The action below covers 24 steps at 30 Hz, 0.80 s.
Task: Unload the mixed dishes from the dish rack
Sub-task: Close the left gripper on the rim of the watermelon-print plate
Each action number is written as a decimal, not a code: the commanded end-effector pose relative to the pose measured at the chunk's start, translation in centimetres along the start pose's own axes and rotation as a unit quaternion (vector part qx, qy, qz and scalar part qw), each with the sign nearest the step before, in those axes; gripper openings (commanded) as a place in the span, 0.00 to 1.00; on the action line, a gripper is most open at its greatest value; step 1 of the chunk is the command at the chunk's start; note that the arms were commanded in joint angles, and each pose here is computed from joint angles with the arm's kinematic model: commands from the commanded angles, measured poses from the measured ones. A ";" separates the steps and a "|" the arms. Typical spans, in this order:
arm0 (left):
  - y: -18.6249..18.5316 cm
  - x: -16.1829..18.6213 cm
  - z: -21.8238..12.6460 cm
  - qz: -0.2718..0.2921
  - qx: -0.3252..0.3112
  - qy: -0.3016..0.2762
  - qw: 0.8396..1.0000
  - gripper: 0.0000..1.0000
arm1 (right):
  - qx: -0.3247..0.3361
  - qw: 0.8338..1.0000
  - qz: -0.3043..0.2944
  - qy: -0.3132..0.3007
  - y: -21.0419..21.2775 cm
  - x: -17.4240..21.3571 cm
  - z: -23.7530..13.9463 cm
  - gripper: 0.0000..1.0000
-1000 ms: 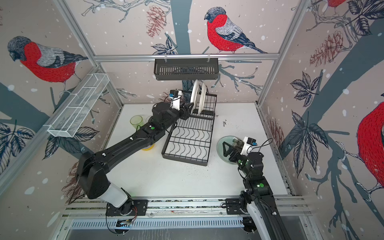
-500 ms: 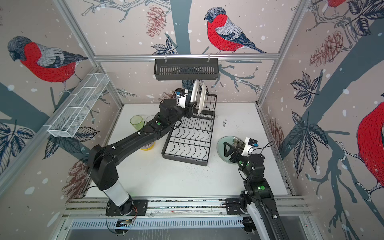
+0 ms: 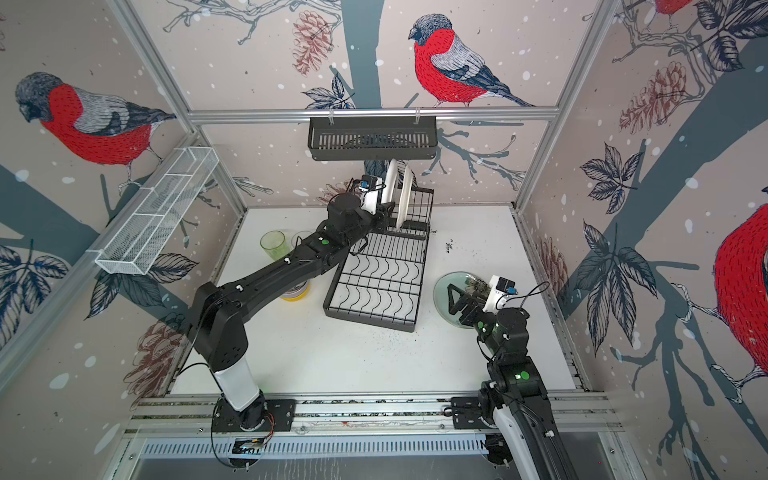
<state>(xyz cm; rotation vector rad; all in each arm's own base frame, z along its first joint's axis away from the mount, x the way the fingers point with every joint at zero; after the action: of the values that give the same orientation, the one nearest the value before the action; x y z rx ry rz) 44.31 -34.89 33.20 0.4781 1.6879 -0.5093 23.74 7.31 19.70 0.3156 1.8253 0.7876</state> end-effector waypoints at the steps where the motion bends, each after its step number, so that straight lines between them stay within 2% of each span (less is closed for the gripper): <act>1: 0.3 -0.3 0.2 0.012 -0.009 0.000 1.000 0.36 | 0.006 1.000 -0.007 -0.009 -0.2 -0.3 0.0 1.00; 12: 0.5 -0.8 0.2 0.017 -0.014 -0.009 1.000 0.35 | 0.015 1.000 -0.003 -0.010 -0.4 -0.4 -0.1 1.00; 18: 0.5 -0.9 0.3 0.020 -0.016 -0.009 1.000 0.25 | 0.019 1.000 0.000 -0.010 -0.5 -0.4 -0.2 1.00; 23: 0.5 -1.0 0.4 0.022 -0.017 -0.007 1.000 0.25 | 0.022 1.000 0.001 -0.010 -0.6 -0.5 -0.2 1.00; 24: 0.5 -1.1 0.4 0.022 -0.017 -0.008 1.000 0.21 | 0.023 1.000 0.000 -0.009 -0.6 -0.4 -0.2 1.00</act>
<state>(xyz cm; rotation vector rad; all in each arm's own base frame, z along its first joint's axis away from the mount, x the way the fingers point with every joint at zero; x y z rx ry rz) 44.84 -34.90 33.81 0.4879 1.6726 -0.4710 23.74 6.69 19.21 0.3531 1.8399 0.7536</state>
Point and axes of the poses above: each gripper's point midway between its finger pads, its own z axis out along the fingers, its own y axis along the line the jaws close on, x = y × z, the point moved 1 cm from there along -z, back along the fingers, and after that the axes turned 3 degrees about z, right-handed, at the moved point
